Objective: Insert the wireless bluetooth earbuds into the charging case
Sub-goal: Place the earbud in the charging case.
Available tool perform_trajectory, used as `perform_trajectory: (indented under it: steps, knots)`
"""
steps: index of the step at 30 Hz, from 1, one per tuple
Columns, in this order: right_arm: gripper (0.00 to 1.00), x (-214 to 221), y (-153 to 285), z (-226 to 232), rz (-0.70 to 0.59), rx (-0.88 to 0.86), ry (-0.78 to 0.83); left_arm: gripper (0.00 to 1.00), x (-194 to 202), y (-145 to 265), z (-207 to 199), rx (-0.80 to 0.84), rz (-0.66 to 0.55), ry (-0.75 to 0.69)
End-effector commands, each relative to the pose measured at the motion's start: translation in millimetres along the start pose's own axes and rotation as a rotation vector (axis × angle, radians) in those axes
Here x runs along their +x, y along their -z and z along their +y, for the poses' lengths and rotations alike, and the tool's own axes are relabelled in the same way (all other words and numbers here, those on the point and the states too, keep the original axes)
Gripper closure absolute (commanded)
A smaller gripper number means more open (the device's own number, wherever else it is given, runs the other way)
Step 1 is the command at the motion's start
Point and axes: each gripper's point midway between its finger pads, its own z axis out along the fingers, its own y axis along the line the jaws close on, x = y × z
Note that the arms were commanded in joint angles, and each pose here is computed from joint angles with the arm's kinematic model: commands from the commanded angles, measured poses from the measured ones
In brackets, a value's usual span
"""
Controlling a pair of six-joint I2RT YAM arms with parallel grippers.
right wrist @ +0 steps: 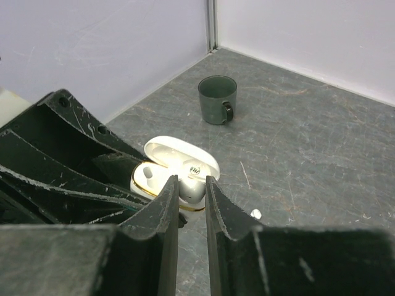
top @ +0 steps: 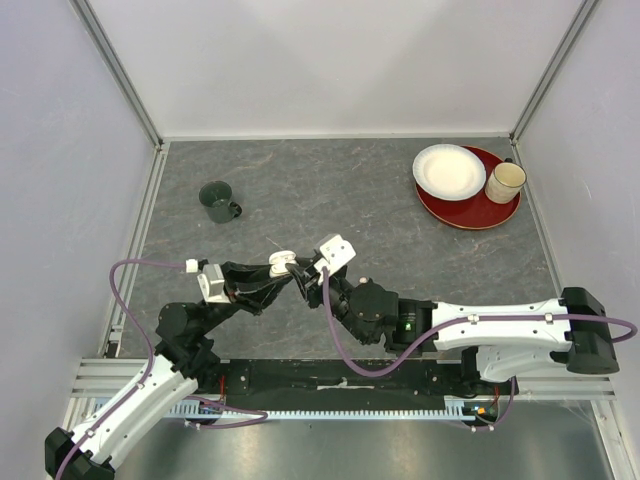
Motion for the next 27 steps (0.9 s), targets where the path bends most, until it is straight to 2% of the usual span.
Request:
perform_trajectory:
  steps: [1, 5, 8, 9, 11, 15, 17, 18, 20, 22, 25, 27]
  knots:
    - [1.00, 7, 1, 25, 0.047, -0.072, -0.009, 0.98, -29, -3, -6, 0.030, -0.110, -0.086]
    - [0.96, 7, 1, 25, 0.051, -0.070, -0.008, 0.98, -28, -3, -8, 0.045, -0.106, -0.091]
    - [0.84, 5, 1, 22, 0.056, -0.052, -0.021, 0.98, -29, -2, -8, 0.046, -0.109, -0.094]
    - [0.76, 1, 2, 21, 0.050, -0.045, -0.033, 0.98, -29, -2, -8, 0.044, -0.108, -0.095]
    - [0.67, -2, 2, 19, 0.053, -0.036, -0.052, 0.98, -28, -3, -7, 0.043, -0.105, -0.094]
    - [0.27, -30, 8, 11, -0.001, -0.003, -0.163, 0.98, -26, -2, -7, 0.043, -0.100, -0.093]
    - [0.23, -41, 10, 7, -0.023, 0.010, -0.207, 0.98, -25, -2, -7, 0.044, -0.096, -0.092]
    - [0.17, -51, 13, 3, -0.042, 0.014, -0.257, 0.98, -25, -2, -7, 0.043, -0.095, -0.091]
    - [0.14, -60, 13, -4, -0.056, 0.023, -0.308, 0.98, -25, -2, -7, 0.040, -0.096, -0.092]
    - [0.10, -71, 11, -18, -0.072, 0.044, -0.425, 0.98, -26, -1, -7, 0.039, -0.098, -0.096]
    - [0.07, -76, 6, -30, -0.043, 0.012, -0.588, 0.98, -31, -2, -7, 0.039, -0.110, -0.104]
    - [0.06, -73, 6, -24, 0.015, -0.068, -0.652, 0.98, -33, -2, -7, 0.039, -0.115, -0.108]
